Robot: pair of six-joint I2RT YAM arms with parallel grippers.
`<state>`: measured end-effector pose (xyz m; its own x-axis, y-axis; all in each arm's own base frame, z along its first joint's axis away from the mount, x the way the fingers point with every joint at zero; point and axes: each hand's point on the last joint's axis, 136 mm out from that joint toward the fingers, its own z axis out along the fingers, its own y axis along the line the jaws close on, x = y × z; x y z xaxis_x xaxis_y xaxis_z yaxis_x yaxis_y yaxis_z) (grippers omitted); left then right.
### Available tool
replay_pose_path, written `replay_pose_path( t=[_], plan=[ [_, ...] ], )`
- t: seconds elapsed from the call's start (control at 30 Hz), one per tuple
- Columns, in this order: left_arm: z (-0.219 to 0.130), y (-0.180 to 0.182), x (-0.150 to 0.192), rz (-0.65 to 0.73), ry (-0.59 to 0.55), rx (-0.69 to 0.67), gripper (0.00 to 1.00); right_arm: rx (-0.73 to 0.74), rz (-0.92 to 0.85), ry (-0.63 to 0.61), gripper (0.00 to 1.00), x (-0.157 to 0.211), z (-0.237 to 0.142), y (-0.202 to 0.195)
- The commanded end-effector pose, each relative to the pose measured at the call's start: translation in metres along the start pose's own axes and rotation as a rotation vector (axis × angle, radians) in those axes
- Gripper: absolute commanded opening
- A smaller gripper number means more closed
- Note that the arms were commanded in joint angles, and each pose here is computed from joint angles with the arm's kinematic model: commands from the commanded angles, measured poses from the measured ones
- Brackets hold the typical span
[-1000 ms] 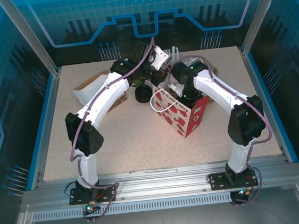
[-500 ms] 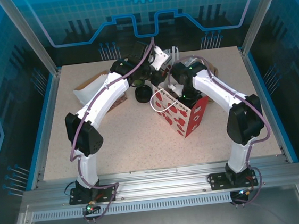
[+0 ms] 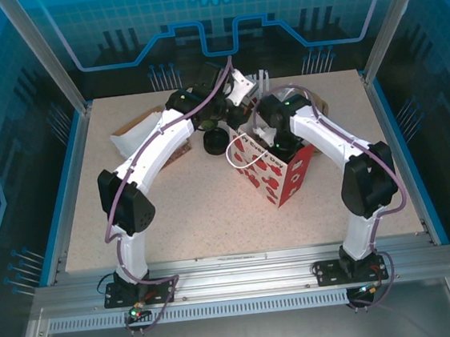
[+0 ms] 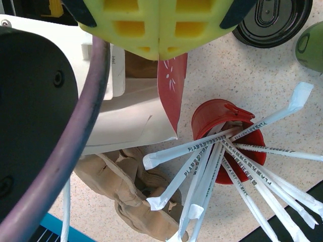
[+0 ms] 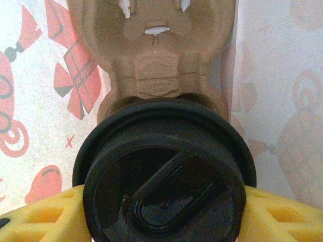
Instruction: Pack the takeout coffee
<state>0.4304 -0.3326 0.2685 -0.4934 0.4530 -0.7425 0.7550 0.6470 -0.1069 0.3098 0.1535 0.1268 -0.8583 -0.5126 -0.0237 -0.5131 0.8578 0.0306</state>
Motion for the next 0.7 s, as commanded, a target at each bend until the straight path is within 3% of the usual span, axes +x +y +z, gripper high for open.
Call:
replay_pose_path(
  t=[0.0, 0.2, 0.4, 0.53, 0.67],
  plan=[
    [-0.007, -0.002, 0.012, -0.005, 0.038, -0.005, 0.03, 0.050, 0.027, 0.136, 0.32, 0.013, 0.053, -0.022],
    [-0.006, -0.002, 0.013, -0.009, 0.039, -0.003, 0.03, 0.084, 0.033, 0.170, 0.33, 0.016, 0.065, -0.028],
    [-0.007, -0.002, 0.012, -0.007, 0.038, -0.004, 0.03, 0.093, 0.030, 0.121, 0.37, 0.010, 0.049, -0.027],
    [-0.008, -0.002, 0.010, -0.009, 0.028, -0.003, 0.03, 0.067, 0.015, 0.047, 0.46, 0.000, 0.028, -0.019],
    [-0.008, -0.003, 0.009, -0.014, 0.023, 0.001, 0.04, 0.042, 0.003, -0.013, 0.62, -0.008, 0.011, -0.012]
  ],
)
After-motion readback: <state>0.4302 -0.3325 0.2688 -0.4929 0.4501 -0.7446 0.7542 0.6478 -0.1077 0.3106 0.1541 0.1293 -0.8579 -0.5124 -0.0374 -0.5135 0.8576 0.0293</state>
